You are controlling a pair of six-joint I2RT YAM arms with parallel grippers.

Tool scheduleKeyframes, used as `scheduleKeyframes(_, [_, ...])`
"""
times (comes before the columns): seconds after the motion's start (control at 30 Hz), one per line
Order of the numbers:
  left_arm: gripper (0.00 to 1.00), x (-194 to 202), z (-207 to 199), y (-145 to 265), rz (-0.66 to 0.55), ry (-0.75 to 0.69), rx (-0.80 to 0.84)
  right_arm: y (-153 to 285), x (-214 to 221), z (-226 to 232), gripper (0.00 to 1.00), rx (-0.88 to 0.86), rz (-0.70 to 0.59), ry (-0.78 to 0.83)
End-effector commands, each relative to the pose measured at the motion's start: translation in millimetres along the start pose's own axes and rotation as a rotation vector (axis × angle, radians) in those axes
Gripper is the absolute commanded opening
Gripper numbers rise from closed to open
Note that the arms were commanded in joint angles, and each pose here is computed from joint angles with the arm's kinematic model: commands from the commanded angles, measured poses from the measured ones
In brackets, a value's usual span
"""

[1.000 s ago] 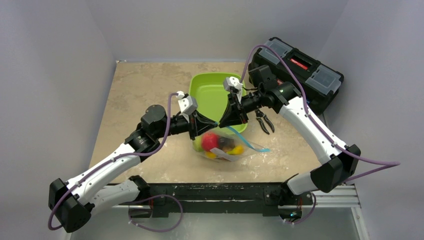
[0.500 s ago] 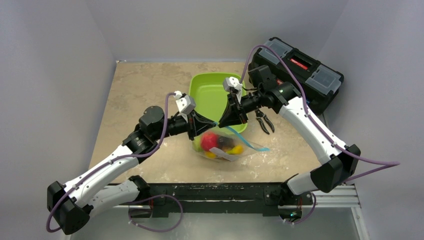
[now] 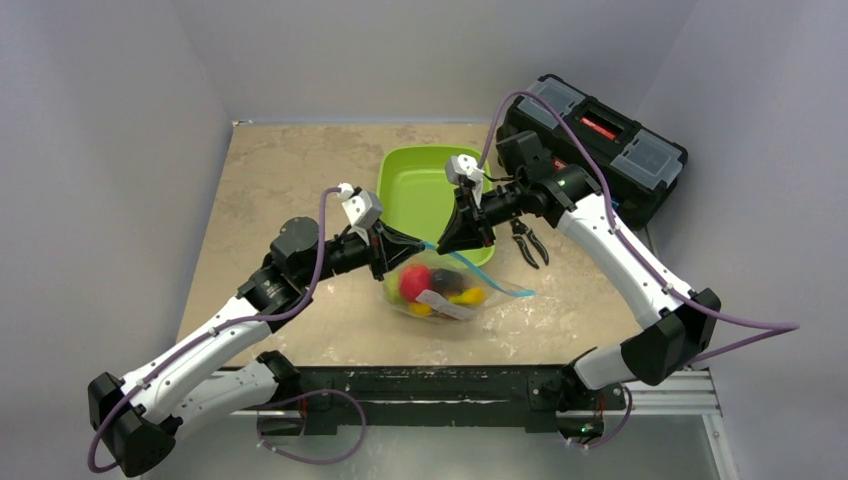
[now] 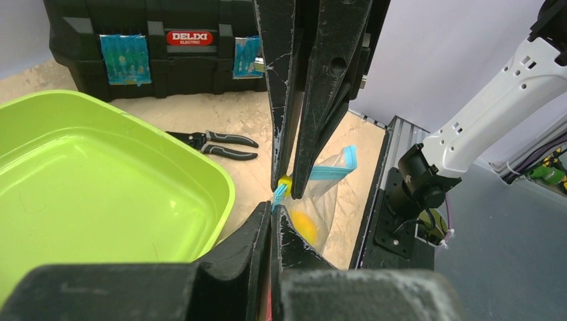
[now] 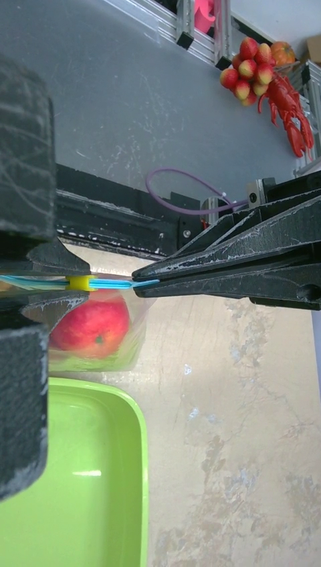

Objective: Open the zip-top bag and remove the fake food
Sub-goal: Unzip the zipper food storage bag at the center of the board.

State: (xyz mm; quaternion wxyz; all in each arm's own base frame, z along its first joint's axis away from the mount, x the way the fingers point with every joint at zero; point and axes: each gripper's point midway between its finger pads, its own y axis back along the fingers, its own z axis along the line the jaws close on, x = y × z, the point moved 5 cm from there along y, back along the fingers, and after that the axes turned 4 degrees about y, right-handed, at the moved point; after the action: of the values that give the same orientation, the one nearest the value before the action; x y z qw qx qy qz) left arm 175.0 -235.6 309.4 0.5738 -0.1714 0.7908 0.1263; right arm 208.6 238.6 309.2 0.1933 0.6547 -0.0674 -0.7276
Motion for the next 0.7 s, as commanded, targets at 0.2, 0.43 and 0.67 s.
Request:
scheduleKeyframes(0.2, [0.0,-18,-4,7,-0.078,-0.034,-0.008,7,3,9,0.0,0.022,0.016,0.014])
scheduleKeyframes(0.43, [0.0,-19,-4,11,-0.081,-0.041,-0.02,7,3,11,0.0,0.012,0.015,0.025])
scheduleKeyframes(0.67, [0.0,-20,-3,17,-0.09,-0.054,-0.038,9,4,13,0.0,0.01,0.015,0.037])
